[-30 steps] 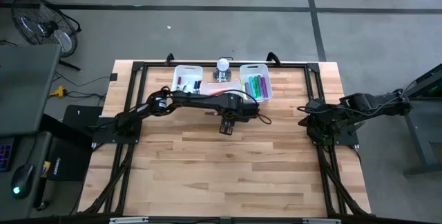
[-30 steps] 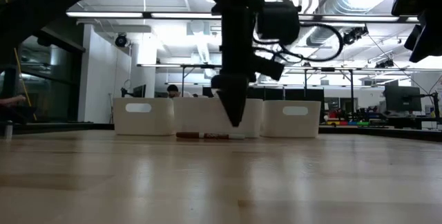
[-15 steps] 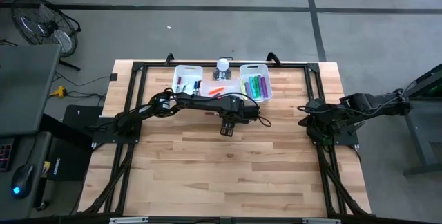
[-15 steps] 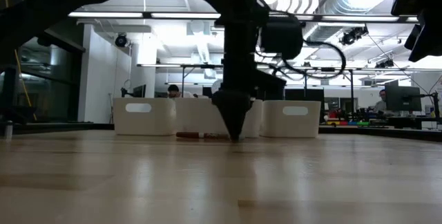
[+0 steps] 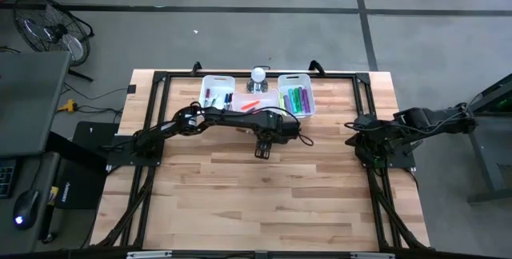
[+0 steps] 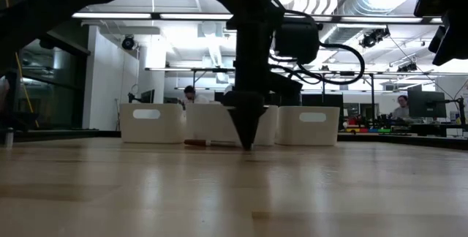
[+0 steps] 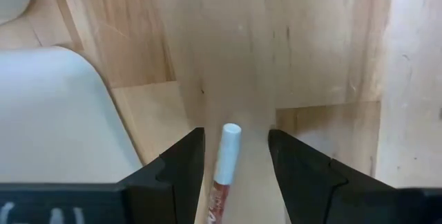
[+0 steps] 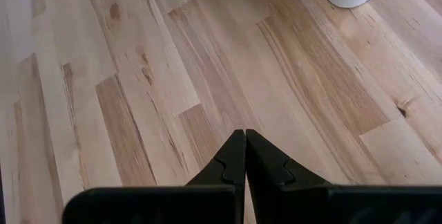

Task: Pick & Place Markers
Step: Put the brown marker pen into the middle white bin

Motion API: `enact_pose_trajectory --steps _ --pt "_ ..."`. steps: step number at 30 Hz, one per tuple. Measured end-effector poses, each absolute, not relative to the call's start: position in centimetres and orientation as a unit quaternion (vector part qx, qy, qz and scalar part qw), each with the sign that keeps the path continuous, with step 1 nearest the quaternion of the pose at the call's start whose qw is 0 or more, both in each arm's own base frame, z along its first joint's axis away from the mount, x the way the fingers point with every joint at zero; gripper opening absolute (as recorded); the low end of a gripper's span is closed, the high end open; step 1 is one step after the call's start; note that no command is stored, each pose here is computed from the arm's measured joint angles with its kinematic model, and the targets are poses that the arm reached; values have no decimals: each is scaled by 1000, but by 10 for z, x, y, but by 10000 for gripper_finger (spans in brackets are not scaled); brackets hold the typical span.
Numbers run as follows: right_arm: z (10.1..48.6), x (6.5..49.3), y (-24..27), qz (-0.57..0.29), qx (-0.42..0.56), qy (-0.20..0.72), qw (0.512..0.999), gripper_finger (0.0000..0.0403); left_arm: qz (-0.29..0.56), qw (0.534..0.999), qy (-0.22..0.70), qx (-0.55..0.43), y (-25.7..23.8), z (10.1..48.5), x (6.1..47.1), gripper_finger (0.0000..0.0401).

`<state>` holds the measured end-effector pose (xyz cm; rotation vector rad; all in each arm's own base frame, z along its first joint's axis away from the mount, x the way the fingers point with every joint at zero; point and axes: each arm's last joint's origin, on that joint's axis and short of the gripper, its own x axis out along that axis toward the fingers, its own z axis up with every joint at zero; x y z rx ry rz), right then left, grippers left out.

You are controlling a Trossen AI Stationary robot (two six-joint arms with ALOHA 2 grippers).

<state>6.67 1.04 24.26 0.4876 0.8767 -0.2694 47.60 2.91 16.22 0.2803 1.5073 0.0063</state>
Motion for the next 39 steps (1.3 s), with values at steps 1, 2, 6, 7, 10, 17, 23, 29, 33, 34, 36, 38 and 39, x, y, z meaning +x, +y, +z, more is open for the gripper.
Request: enact_pose_trajectory --steps 1,2,6,7,10,17,23,29,33,34,36,38,39 --pt "243 67 10 -129 233 419 868 0 2 719 684 126 27 162 476 166" --pt "243 67 10 -129 233 419 868 0 0 717 686 125 26 162 475 166" --pt "243 67 10 -129 233 419 868 0 -9 709 693 129 16 162 473 165" --pt "242 67 10 -129 233 419 868 0 -10 708 694 131 14 162 473 165" --pt "243 67 10 -129 233 419 868 0 -11 707 694 134 12 162 473 165" --pt "242 67 10 -129 233 419 868 0 -5 703 697 140 10 161 472 99" --pt "242 67 11 -126 235 421 867 0 -26 692 711 121 9 161 468 12" --pt "243 67 11 -124 235 421 867 0 -35 697 708 109 3 162 468 14" --pt "242 67 11 -124 234 422 867 0 -20 709 701 82 -4 163 470 3" --pt "243 67 11 -124 234 421 867 0 -14 711 699 75 -7 163 471 4" --pt "242 67 11 -124 233 421 868 0 -2 713 698 65 -11 163 471 2" --pt "243 67 11 -123 230 422 868 0 7 713 700 52 -12 163 470 1" --pt "243 67 11 -123 230 422 868 0 8 712 701 43 -13 164 470 1"
